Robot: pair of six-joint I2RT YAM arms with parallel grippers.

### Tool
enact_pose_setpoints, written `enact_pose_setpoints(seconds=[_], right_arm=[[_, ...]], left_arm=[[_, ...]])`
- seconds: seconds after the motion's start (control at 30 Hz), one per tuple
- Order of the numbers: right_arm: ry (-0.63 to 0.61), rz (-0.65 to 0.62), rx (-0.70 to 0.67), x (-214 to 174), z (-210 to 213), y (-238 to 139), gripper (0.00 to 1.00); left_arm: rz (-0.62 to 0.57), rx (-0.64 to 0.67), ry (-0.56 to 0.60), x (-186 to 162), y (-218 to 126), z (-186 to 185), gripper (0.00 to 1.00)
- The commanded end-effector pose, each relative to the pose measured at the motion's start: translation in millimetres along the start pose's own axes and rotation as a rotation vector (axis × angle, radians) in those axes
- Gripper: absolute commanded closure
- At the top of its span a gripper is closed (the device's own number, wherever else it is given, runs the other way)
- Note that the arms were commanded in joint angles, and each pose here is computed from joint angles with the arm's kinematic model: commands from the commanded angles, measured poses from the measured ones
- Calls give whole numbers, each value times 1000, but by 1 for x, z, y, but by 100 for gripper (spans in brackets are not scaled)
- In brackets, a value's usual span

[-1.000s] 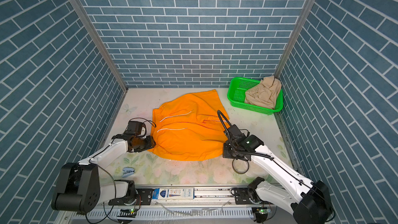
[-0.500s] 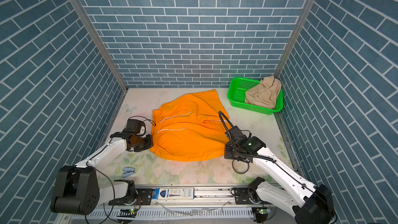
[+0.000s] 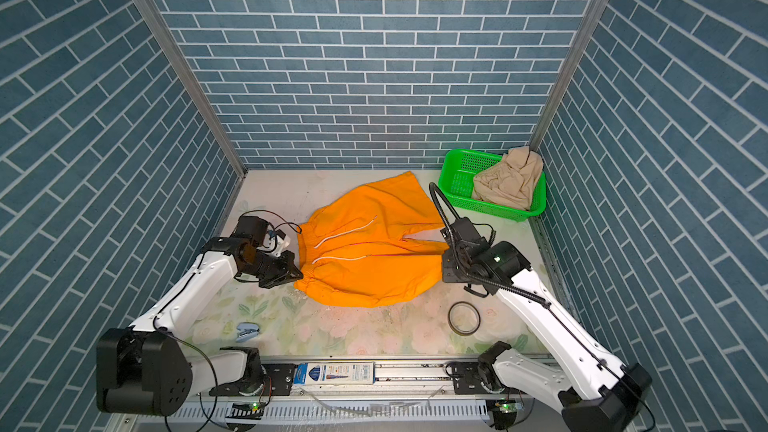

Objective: Fold and stack the shorts

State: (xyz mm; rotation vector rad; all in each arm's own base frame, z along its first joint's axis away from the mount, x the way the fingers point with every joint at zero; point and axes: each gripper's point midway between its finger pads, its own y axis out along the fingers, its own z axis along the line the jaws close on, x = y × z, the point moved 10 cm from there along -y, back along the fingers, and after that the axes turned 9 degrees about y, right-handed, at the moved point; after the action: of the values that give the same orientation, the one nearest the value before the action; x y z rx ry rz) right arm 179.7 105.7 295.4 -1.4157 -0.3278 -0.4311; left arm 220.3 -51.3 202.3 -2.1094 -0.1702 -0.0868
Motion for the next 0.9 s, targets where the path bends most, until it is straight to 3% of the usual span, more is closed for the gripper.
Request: enact_pose_setpoints(seconds=[0.0, 0.33, 0.87], right_arm=[[-116, -38, -20, 37, 4, 3, 100], [-157, -72, 76, 141, 8, 34, 100], [-259, -99, 123, 240, 36, 103, 100]], left_arm=[[43, -14, 19, 7, -15, -9, 100], [4, 45, 78, 57, -30, -22, 100], [9, 32, 40, 113, -14, 11, 100]])
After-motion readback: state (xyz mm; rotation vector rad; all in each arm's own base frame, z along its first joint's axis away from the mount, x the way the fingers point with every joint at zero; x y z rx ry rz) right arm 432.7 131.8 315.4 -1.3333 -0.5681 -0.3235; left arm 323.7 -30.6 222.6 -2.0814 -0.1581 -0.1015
